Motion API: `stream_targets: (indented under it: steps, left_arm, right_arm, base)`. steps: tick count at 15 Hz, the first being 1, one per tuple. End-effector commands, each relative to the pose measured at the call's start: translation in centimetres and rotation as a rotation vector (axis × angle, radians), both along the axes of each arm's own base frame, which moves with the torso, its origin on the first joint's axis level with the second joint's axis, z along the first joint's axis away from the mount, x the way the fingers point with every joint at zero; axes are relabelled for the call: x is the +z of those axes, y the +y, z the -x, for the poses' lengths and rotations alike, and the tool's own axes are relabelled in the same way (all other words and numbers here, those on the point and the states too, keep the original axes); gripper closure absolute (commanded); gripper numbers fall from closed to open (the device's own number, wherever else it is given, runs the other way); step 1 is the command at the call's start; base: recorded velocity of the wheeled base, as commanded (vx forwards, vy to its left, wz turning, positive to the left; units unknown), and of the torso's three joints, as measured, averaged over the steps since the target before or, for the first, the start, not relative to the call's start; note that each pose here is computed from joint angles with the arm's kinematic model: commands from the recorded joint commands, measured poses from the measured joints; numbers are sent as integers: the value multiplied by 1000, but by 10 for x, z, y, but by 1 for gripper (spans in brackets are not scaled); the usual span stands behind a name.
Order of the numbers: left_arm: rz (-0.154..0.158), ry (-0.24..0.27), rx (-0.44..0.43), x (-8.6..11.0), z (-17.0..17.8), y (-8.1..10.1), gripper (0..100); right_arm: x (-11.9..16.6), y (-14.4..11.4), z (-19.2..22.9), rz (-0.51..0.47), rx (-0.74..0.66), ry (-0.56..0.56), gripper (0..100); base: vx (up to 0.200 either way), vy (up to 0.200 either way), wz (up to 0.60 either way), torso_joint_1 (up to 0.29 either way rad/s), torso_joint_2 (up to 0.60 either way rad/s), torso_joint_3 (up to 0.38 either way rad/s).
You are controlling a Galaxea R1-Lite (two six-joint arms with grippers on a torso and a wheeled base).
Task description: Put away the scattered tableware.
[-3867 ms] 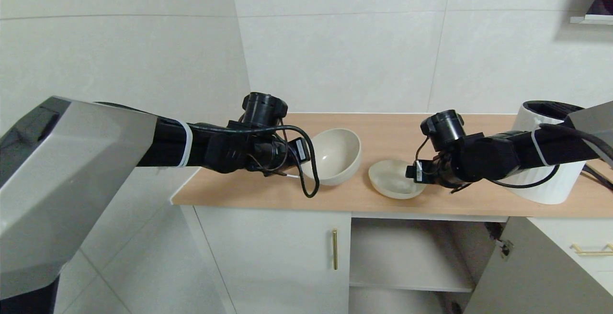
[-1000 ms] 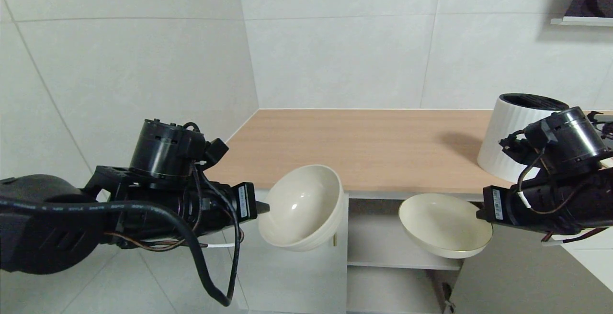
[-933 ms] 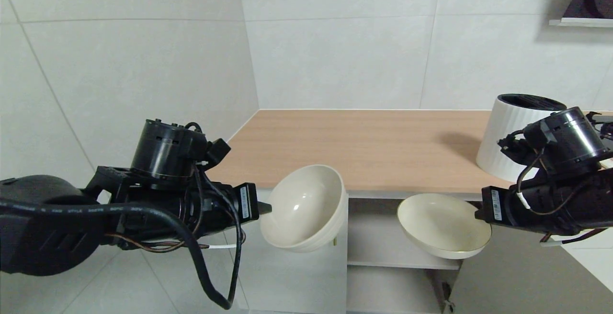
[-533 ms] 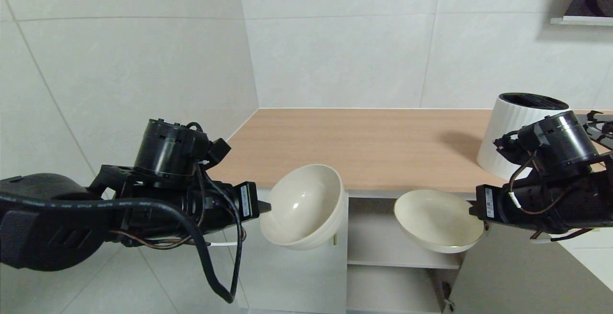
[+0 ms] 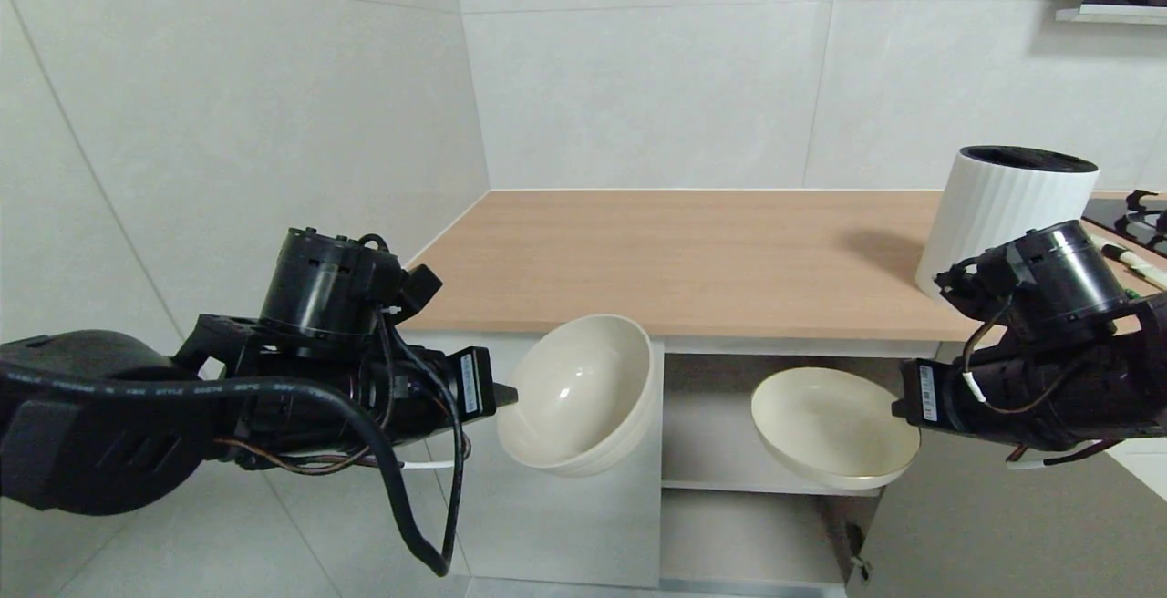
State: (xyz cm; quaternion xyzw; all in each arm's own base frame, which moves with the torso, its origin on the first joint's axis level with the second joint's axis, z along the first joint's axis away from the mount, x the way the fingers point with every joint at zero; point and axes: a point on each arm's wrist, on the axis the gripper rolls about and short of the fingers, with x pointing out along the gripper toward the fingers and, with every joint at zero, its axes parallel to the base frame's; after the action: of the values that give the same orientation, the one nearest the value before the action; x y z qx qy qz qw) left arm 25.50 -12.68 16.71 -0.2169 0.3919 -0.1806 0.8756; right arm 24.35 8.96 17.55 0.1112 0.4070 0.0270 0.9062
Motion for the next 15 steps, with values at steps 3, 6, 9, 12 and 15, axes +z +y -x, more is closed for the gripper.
stream_targets:
  steps: [3, 6, 9, 12, 15]
  left_arm:
    - [0, 1, 1, -1, -1, 0, 100]
    - [0, -2, 2, 0, -1, 0, 100]
    - [0, -2, 2, 0, -1, 0, 100]
    - [0, -2, 0, 0, -1, -1, 100]
    - [1, -3, 2, 0, -1, 0, 100]
  right_arm:
    - [-1, 0, -1, 1, 0, 4, 100]
    - [-4, 1, -1, 5, 1, 13, 100]
    - [-7, 1, -3, 9, 1, 23, 100]
    - [-7, 1, -3, 8, 1, 21, 100]
    - [-7, 1, -4, 8, 1, 20, 100]
  base:
    - [0, 0, 0, -196, 486, 287]
    - [0, 0, 0, -181, 468, 286]
    - [0, 0, 0, -160, 463, 299]
    - [0, 0, 0, -139, 456, 312]
    - [0, 0, 0, -116, 452, 330]
